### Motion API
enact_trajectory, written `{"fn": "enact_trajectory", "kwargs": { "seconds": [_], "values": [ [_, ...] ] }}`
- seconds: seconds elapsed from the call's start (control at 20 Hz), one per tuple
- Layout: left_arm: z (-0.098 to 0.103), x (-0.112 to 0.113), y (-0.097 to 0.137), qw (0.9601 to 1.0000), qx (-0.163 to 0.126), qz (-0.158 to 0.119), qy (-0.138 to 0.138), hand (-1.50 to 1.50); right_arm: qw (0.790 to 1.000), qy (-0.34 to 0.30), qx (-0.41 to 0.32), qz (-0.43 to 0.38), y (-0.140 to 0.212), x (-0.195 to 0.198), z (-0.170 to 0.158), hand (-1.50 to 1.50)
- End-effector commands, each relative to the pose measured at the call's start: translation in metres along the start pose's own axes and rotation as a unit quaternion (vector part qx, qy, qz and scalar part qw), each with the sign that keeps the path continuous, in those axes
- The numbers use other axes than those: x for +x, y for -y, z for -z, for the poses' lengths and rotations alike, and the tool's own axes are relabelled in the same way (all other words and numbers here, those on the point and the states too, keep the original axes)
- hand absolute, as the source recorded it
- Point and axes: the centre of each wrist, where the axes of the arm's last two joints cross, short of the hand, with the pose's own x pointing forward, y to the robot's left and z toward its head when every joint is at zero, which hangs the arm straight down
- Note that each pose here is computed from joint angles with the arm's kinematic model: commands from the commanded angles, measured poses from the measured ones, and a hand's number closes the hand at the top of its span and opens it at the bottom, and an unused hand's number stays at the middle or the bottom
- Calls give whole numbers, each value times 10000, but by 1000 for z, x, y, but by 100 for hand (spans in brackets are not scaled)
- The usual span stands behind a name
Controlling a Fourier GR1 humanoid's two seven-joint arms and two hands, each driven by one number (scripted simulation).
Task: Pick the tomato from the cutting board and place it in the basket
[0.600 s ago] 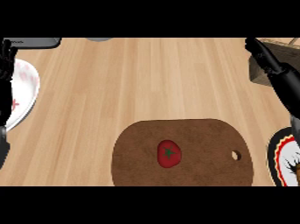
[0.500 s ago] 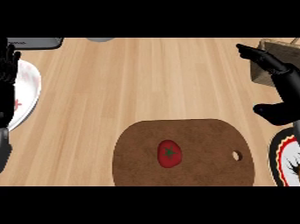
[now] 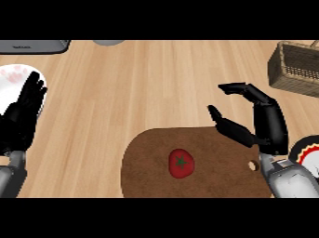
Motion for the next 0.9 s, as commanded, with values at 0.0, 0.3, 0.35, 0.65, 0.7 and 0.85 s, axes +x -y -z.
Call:
{"fn": "enact_trajectory", "kwargs": {
  "seconds": [0.0,0.3,0.35,0.65,0.7,0.85],
  "values": [
    [-1,-6,5,9995,-12,-60,-322,0,9911,-221,-1130,-669,-30,-5,-22,-150],
    [5,-9,-8,9995,16,58,-313,0,9636,-989,-1767,-1746,-21,8,-8,-150],
    [-1,-10,-4,9993,34,-33,-367,0,9585,-1270,-1476,-2081,-9,11,-11,-150],
    [-4,-9,-2,9992,28,52,-398,0,9090,-2635,689,-3156,-17,24,-31,-150],
    [-1,-6,2,9993,50,-25,-361,0,8935,-2931,947,-3267,-10,26,-34,-150],
    [-8,-11,0,9995,-8,35,-329,0,8758,-3206,1382,-3334,-20,67,-38,-150]
  ]
}}
